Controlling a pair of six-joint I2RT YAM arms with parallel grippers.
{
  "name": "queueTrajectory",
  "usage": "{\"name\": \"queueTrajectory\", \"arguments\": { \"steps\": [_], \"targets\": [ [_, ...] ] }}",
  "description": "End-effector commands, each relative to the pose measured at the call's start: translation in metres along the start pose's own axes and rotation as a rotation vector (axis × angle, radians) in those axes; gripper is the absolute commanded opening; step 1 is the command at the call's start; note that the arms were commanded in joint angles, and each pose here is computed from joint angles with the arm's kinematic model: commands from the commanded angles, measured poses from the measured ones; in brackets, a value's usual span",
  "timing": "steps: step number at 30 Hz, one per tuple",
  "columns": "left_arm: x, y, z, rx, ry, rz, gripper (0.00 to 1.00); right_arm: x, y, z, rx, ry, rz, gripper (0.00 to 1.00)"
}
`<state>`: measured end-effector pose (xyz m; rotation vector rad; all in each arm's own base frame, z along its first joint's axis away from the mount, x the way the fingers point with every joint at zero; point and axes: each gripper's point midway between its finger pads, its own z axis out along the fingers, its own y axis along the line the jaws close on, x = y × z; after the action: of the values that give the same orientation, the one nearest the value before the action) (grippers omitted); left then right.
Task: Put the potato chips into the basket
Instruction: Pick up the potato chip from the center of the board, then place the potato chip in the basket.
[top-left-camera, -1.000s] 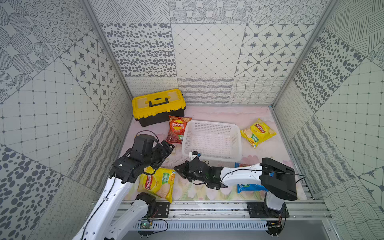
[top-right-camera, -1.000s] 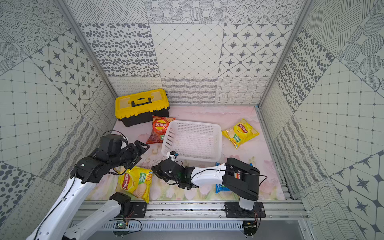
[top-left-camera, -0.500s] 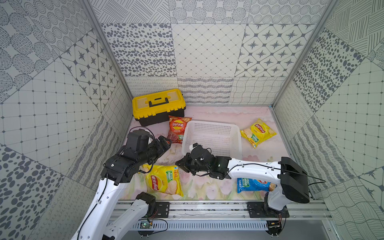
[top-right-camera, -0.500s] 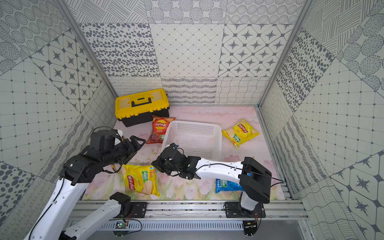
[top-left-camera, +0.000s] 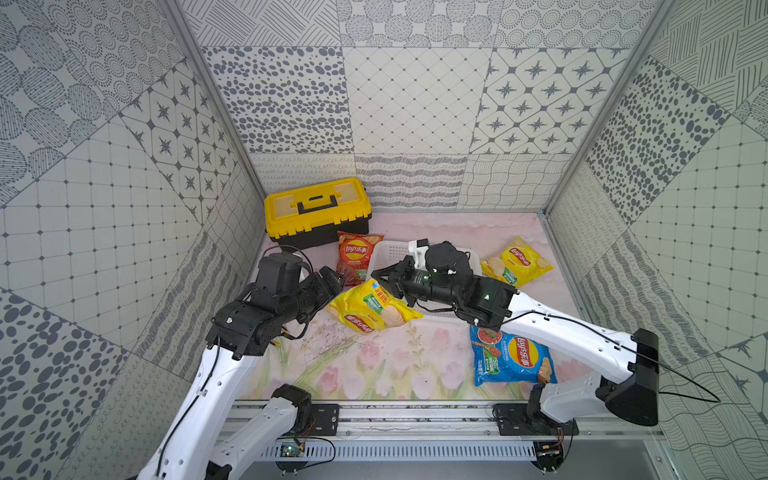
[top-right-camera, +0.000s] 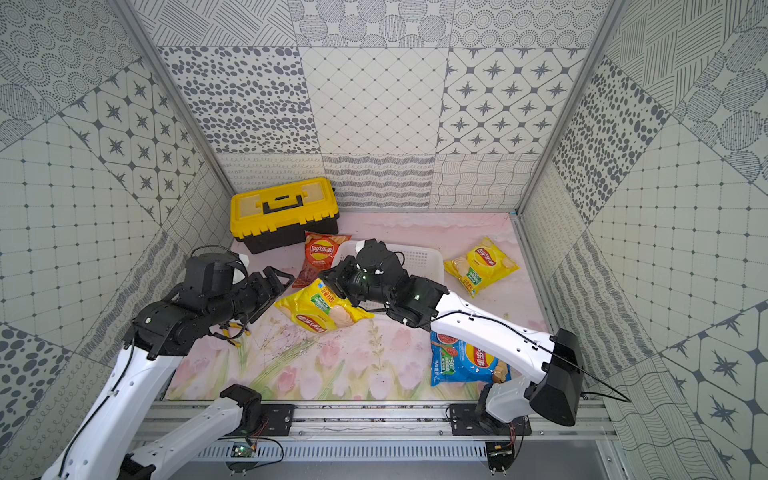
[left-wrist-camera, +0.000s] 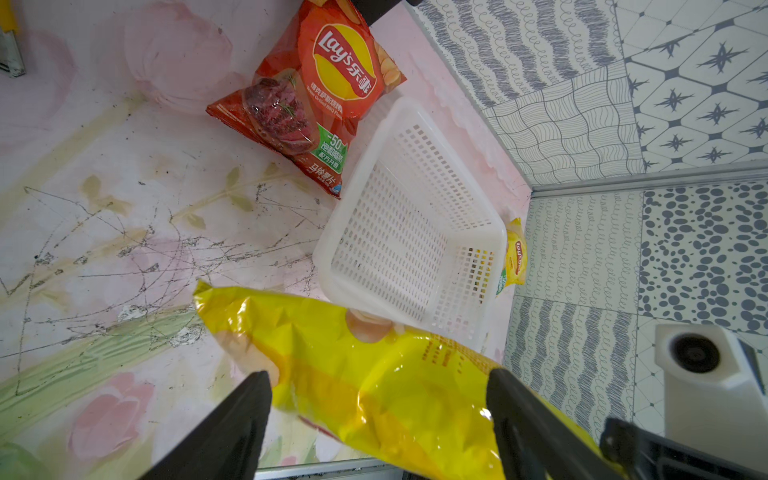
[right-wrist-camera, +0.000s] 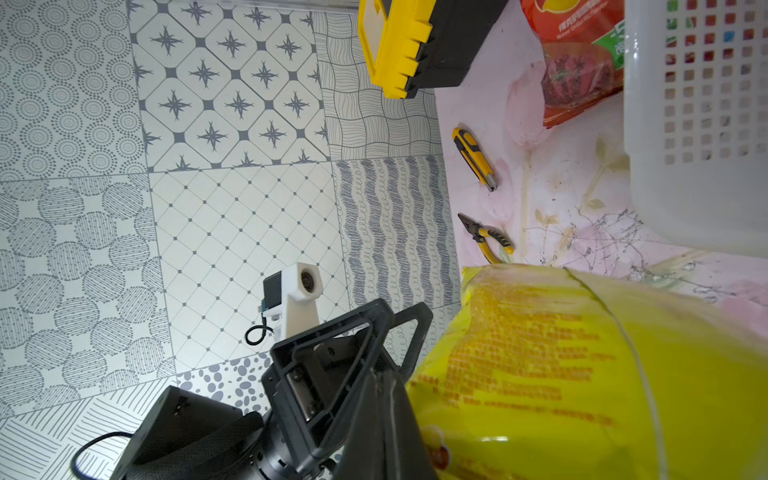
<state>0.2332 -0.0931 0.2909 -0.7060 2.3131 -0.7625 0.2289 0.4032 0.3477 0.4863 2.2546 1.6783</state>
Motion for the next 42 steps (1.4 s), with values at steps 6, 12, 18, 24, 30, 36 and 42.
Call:
{"name": "queueTrajectory", "arguments": {
  "steps": [6,12,18,24,30,36,42],
  "targets": [
    [-0.003,-0.009,0.018,0.027,0.023,0.014,0.86,-0.06,0.06,-0.054,-0.15,-0.153,0.021,0.0],
    [-0.003,-0.016,0.028,0.045,0.051,0.02,0.86,-0.11,0.047,-0.086,-0.156,-0.323,0.086,0.0],
    [0.01,-0.045,0.039,0.205,0.141,0.053,0.87,-0.149,0.008,-0.109,-0.11,-0.455,0.182,0.0],
    [0.041,-0.079,0.045,0.37,0.267,0.19,0.94,-0.175,-0.042,-0.132,-0.049,-0.578,0.311,0.0],
    [0.067,-0.106,0.045,0.463,0.227,0.411,0.98,-0.193,-0.08,-0.152,-0.001,-0.71,0.408,0.0],
    [0.086,-0.122,0.058,0.485,0.234,0.491,0.99,-0.206,-0.104,-0.165,0.054,-0.785,0.47,0.0],
    [0.097,-0.133,0.082,0.461,0.245,0.537,0.99,-0.202,-0.137,-0.176,0.142,-0.852,0.605,0.0]
  ]
}}
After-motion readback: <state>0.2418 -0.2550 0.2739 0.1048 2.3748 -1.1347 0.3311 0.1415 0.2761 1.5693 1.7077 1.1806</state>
